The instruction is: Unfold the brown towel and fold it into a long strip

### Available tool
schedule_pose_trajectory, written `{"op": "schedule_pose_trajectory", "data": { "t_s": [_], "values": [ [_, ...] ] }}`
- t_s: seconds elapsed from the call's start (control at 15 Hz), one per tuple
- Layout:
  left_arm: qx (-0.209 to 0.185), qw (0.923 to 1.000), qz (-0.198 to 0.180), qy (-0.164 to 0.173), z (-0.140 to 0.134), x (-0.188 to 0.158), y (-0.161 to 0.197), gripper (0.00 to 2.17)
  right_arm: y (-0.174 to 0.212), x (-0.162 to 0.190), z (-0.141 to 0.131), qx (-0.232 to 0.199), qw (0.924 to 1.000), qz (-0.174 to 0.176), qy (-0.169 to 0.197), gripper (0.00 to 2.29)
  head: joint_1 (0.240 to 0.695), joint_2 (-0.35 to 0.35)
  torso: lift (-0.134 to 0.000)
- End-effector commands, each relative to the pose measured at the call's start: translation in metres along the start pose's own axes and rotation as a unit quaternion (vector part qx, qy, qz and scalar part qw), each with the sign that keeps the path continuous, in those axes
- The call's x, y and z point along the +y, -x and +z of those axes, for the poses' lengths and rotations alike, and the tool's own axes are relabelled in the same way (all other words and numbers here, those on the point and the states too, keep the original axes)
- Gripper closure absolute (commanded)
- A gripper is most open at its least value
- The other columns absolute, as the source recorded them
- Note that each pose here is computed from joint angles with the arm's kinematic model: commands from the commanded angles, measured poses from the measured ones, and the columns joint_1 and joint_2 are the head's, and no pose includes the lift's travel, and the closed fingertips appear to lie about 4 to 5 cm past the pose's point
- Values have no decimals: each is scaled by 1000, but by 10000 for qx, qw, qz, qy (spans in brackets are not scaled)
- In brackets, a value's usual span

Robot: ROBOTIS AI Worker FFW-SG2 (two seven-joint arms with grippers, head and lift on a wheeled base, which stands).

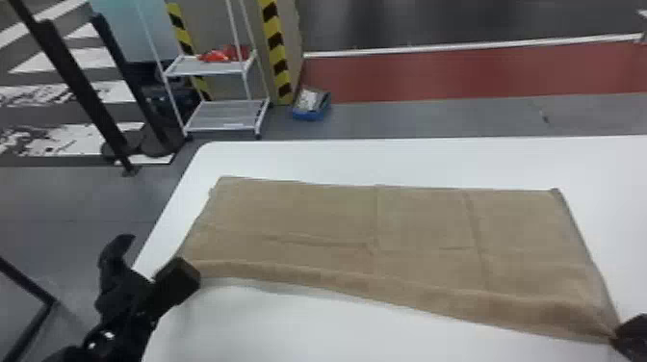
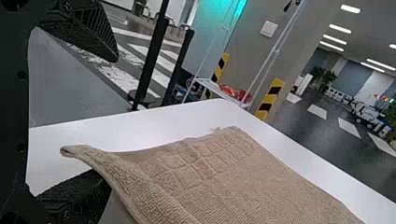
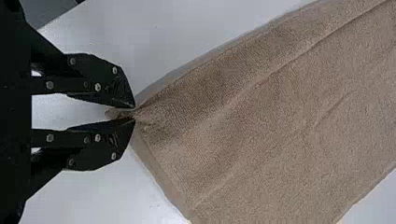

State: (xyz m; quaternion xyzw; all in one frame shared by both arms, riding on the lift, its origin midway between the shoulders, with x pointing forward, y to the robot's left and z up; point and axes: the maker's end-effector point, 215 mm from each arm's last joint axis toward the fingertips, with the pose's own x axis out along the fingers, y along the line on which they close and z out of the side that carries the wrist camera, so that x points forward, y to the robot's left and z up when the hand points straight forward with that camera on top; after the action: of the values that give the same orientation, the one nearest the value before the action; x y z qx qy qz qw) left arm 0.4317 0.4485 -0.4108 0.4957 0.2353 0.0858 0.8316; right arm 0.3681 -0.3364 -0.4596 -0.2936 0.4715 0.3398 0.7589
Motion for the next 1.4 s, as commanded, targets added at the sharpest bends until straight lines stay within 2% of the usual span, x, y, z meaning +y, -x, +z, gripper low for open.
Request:
{"op": "schedule_pose_trajectory", "data": {
  "t_s": [0.0,0.13,0.33,0.53,0.67,0.87,0.93,1.07,1.2,1.33],
  "values": [
    [-65,10000,57,-8,4,4,0,103,2,0,4,-99,9999,40,-13,1426,695,159,-123],
    [-70,9999,103,-41,2,8,1,113,8,-1,2,-152,9999,2,21,1480,695,158,-123],
    [-205,9996,-131,-141,7,-3,5,218,15,-3,0,-191,9998,-50,-14,1480,695,158,-123],
    [-310,9984,-435,-209,11,-12,5,464,15,-2,1,-216,9998,-49,-27,1480,695,140,-123],
    [-277,9971,-656,-270,4,-10,5,907,22,-8,0,-326,9993,-88,-137,1480,695,133,-123],
    [-241,9962,-782,-307,-1,7,2,1966,40,-27,3,-635,9971,-196,-367,1480,695,126,-123],
    [-268,9966,-713,-325,2,18,-2,2132,49,-38,10,-831,9952,-258,-447,1480,695,126,-123],
    [-365,9947,-891,-353,15,27,-7,2142,62,-56,17,-1062,9919,-359,-591,1480,695,126,-123],
    [-606,9877,-1283,-659,39,27,-12,2142,65,-71,21,-1144,9901,-427,-689,1480,695,106,-123],
    [-789,9805,-1608,-812,59,26,-15,2142,64,-81,21,-1162,9891,-455,-787,1480,695,81,-123]
  ]
}}
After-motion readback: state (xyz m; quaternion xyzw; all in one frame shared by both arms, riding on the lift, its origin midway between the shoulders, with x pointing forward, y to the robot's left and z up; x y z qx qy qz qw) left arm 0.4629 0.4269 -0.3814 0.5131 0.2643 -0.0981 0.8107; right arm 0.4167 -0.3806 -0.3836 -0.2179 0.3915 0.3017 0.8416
